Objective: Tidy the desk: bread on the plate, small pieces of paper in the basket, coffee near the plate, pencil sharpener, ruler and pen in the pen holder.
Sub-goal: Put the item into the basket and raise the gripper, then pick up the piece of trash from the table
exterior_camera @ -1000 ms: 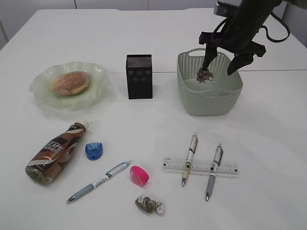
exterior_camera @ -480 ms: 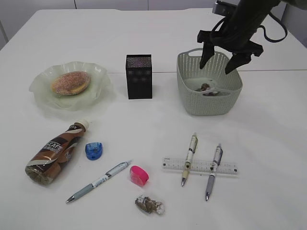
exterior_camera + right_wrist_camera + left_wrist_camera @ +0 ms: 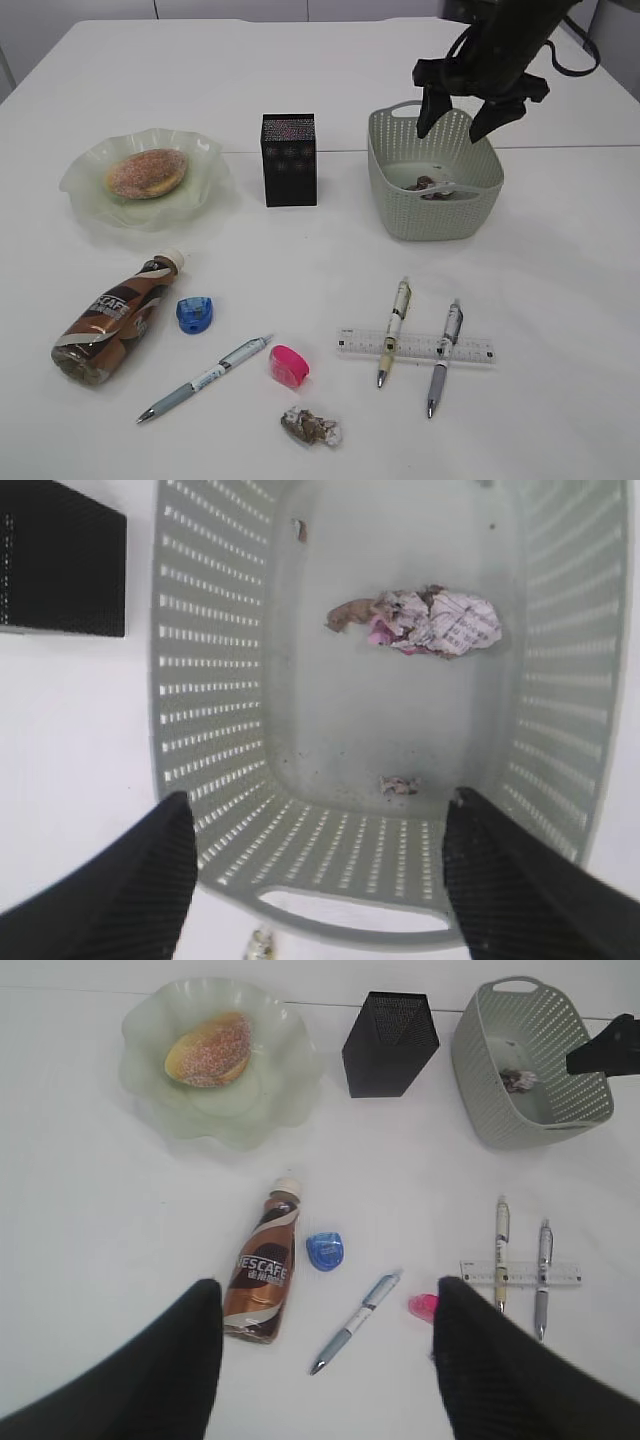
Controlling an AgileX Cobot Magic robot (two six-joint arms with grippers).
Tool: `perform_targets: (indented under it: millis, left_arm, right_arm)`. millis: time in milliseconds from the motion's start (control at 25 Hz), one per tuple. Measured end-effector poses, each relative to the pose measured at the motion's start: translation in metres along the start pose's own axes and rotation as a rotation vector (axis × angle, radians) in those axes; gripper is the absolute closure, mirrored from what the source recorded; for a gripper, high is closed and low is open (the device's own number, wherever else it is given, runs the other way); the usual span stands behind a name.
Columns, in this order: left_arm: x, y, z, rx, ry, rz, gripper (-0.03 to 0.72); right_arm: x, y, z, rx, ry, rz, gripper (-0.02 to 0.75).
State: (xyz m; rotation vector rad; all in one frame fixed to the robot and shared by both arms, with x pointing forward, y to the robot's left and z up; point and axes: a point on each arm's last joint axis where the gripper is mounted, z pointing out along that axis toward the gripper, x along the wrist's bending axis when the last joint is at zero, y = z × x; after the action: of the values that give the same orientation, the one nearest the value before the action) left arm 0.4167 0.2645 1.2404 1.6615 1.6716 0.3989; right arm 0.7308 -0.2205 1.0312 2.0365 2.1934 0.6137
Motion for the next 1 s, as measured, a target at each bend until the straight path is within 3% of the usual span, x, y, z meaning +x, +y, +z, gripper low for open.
perform_targets:
  millis: [360, 600, 800, 1000]
  left_arm:
    - [0.001, 0.000, 0.000, -0.002, 0.012, 0.004, 0.202]
    - [0.002, 0.000, 0.000, -0.003, 0.022, 0.005, 0.202]
    - [0.002, 0.000, 0.000, -0.003, 0.022, 0.005, 0.202]
    - [0.002, 0.000, 0.000, -0.003, 0.022, 0.005, 0.202]
  right_arm:
    - [0.015, -0.026, -0.063, -0.026, -0.020, -0.102, 0.173]
    - [0.063, -0.081, -0.088, 0.050, -0.006, -0.223, 0.173]
    - [0.107, -0.136, -0.081, 0.164, -0.007, -0.383, 0.173]
    - [0.132, -0.181, -0.051, 0.299, -0.024, -0.505, 0.173]
